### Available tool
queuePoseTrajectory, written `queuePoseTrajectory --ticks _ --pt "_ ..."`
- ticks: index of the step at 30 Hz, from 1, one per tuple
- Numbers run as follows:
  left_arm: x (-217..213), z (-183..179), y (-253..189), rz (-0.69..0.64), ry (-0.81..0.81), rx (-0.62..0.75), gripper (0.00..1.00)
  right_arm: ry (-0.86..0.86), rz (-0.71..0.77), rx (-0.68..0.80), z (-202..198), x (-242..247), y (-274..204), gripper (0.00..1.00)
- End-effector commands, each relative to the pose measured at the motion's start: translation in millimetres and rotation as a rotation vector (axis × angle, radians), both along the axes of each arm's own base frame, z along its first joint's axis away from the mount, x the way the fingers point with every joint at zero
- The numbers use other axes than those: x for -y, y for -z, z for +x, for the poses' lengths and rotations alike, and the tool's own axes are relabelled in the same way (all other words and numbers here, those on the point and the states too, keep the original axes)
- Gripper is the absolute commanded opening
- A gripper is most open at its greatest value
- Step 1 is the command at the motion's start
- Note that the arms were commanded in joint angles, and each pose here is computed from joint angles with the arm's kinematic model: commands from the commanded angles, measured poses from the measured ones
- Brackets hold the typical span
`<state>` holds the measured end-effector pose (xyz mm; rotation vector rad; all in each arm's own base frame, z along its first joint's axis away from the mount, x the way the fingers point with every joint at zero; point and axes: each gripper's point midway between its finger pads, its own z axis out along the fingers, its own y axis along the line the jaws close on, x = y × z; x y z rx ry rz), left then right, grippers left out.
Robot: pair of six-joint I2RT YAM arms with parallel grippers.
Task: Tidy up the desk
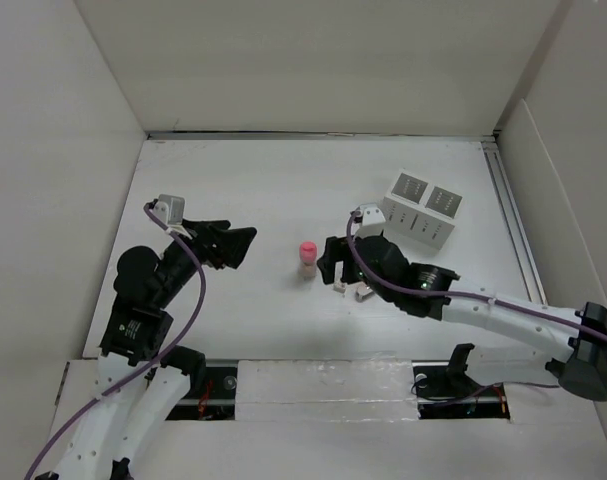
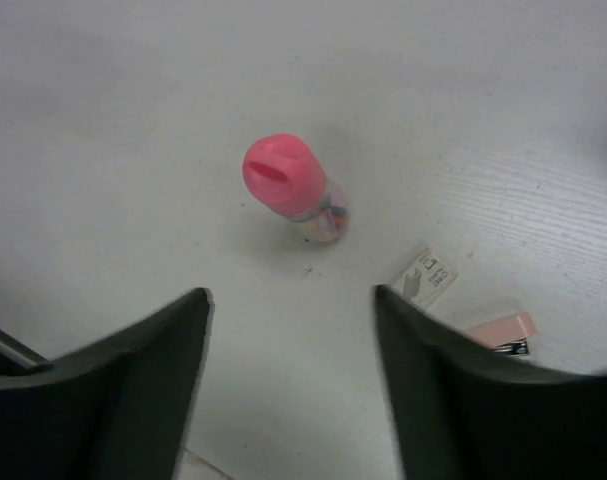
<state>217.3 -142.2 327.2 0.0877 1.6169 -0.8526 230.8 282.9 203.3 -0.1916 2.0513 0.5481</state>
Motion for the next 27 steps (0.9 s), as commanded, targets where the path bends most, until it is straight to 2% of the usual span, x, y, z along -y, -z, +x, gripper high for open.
queuePoseTrajectory --ticks 1,4,6,7,9,10,12,13,15,16,19,20,22,27 --pt "0.2 -4.8 -16.7 -0.006 0.017 0.082 0.74 0.017 0.066 0.050 4.2 -13.3 -31.8 0.62" --pt "-0.6 -4.1 -15.0 -0.005 0.011 0.077 0.72 -0.007 0.066 0.042 4.8 -22.5 -29.4 0.00" --pt "-0.9 -5.1 -17.5 -0.008 0.011 0.087 0.70 -0.022 0.037 0.028 3.2 -29.8 -21.1 0.00" --pt "-1.3 -4.8 -16.1 -0.008 0.008 0.084 0.64 -0.017 0.035 0.030 5.5 -31.9 -22.4 0.00" --pt "-2.4 -3.6 -15.8 -0.010 -0.001 0.082 0.41 -0.021 0.018 0.028 5.4 -37.3 -19.3 0.00" --pt "-2.4 -3.6 -15.8 -0.010 -0.001 0.082 0.19 -0.018 0.005 0.023 7.8 -41.0 -15.5 0.15" --pt "-3.0 -2.6 -16.0 -0.013 -0.007 0.081 0.07 -0.035 -0.004 0.016 6.0 -48.2 -12.1 0.39" --pt "-3.7 -2.9 -15.9 -0.012 -0.010 0.081 0.05 -0.038 -0.015 0.008 7.3 -51.9 -6.6 0.59" --pt "-4.8 -2.1 -15.2 -0.011 -0.018 0.078 0.10 -0.042 -0.015 0.007 9.6 -58.0 -6.5 0.76" --pt "-5.1 -2.7 -15.6 -0.013 -0.019 0.079 0.19 -0.058 -0.024 0.005 7.3 -63.2 -4.4 0.84" --pt "-9.2 -0.6 -14.6 -0.014 -0.047 0.072 0.36 -0.045 -0.077 -0.008 14.3 -70.4 7.6 0.91" --pt "-10.7 -0.5 -15.7 -0.016 -0.056 0.073 0.38 -0.035 -0.104 -0.019 17.4 -72.9 17.9 0.91" --pt "-10.5 -1.2 -15.6 -0.015 -0.053 0.074 0.42 0.017 -0.132 -0.007 26.6 -71.2 18.7 0.91" --pt "-10.2 -2.4 -16.3 -0.017 -0.050 0.078 0.43 0.100 -0.182 0.002 39.5 -68.6 32.3 0.91"
